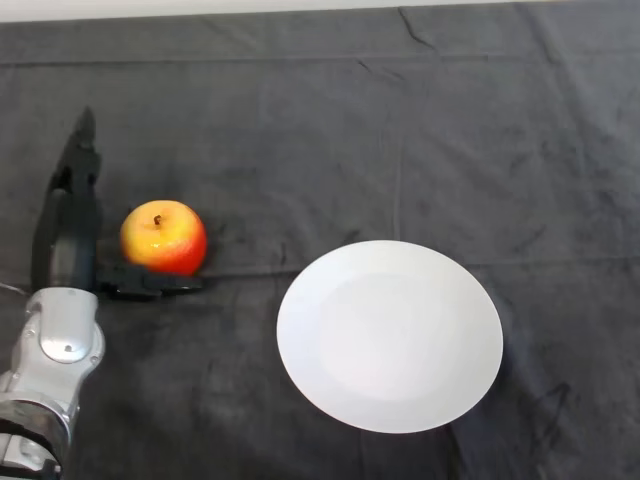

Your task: Move the apple to the plate

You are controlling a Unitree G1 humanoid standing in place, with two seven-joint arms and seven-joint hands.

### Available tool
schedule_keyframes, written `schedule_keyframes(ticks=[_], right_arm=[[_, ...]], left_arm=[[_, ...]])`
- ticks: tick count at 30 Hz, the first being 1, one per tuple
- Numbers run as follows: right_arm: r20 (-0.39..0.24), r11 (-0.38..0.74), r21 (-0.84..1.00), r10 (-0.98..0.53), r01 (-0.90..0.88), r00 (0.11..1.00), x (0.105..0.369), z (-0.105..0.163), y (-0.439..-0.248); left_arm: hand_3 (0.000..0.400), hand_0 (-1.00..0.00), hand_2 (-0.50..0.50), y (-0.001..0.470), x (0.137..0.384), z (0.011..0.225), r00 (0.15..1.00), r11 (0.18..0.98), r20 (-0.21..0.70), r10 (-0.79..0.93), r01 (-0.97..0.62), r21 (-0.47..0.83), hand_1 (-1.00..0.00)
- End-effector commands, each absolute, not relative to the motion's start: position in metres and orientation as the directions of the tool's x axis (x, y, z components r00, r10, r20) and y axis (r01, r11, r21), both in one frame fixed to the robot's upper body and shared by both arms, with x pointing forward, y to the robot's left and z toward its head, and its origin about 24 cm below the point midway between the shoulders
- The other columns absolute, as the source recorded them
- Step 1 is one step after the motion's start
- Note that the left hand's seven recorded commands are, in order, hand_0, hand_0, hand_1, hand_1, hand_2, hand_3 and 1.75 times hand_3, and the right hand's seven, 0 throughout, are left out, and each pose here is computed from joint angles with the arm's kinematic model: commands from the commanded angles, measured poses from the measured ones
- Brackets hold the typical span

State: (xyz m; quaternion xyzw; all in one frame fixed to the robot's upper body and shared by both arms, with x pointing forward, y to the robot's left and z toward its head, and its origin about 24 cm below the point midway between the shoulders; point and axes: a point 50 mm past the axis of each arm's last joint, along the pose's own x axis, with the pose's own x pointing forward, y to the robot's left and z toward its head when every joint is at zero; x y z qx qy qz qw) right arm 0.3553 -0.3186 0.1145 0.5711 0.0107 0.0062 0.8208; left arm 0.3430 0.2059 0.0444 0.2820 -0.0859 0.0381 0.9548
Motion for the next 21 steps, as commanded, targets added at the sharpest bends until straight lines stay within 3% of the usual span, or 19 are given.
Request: schedule_keyframes(ticks=[1,11,12,13,14,17,19,20,21], right_arm=[[-0.035,0.347,0.937,-0.008,0.036,0.999,0.347,0.106,-0.328],[-0.035,0.347,0.937,-0.008,0.036,0.999,0.347,0.106,-0.328],[-0.035,0.347,0.937,-0.008,0.036,0.999,0.347,0.106,-0.328],[-0.035,0.347,0.937,-0.008,0.036,0.999,0.347,0.106,-0.328],[-0.035,0.347,0.937,-0.008,0.036,0.999,0.347,0.106,-0.328],[-0.035,0.347,0.937,-0.008,0.036,0.999,0.347,0.106,-0.328],[-0.035,0.347,0.937,-0.008,0.036,0.999,0.347,0.106,-0.328],[-0.035,0.347,0.937,-0.008,0.036,0.999,0.347,0.106,-0.328],[-0.035,0.347,0.937,-0.008,0.036,0.999,0.347,0.106,-0.328]], left_arm=[[0.0,0.0,0.0,0.2,0.347,0.047,0.985,0.82,0.171,-0.027,-0.076,0.568,0.0],[0.0,0.0,0.0,0.202,0.348,0.041,0.994,0.789,0.089,-0.069,-0.001,0.615,0.0],[0.044,-0.11,-0.05,0.202,0.348,0.041,0.994,0.786,0.084,-0.07,0.003,0.618,0.0],[0.121,-0.3,-0.15,0.203,0.347,0.04,0.994,0.784,0.078,-0.071,0.007,0.621,0.0],[0.155,-0.39,-0.19,0.203,0.347,0.039,0.995,0.782,0.072,-0.071,0.011,0.623,0.0],[0.191,-0.48,-0.24,0.204,0.346,0.037,0.996,0.777,0.054,-0.071,0.021,0.629,0.0],[0.279,-0.7,-0.35,0.205,0.347,0.036,0.997,0.774,0.042,-0.069,0.027,0.632,0.0],[0.3,-0.75,-0.37,0.205,0.347,0.036,0.997,0.773,0.037,-0.068,0.029,0.634,0.0],[0.383,-0.96,-0.48,0.205,0.347,0.036,0.997,0.772,0.033,-0.067,0.031,0.635,0.0]])
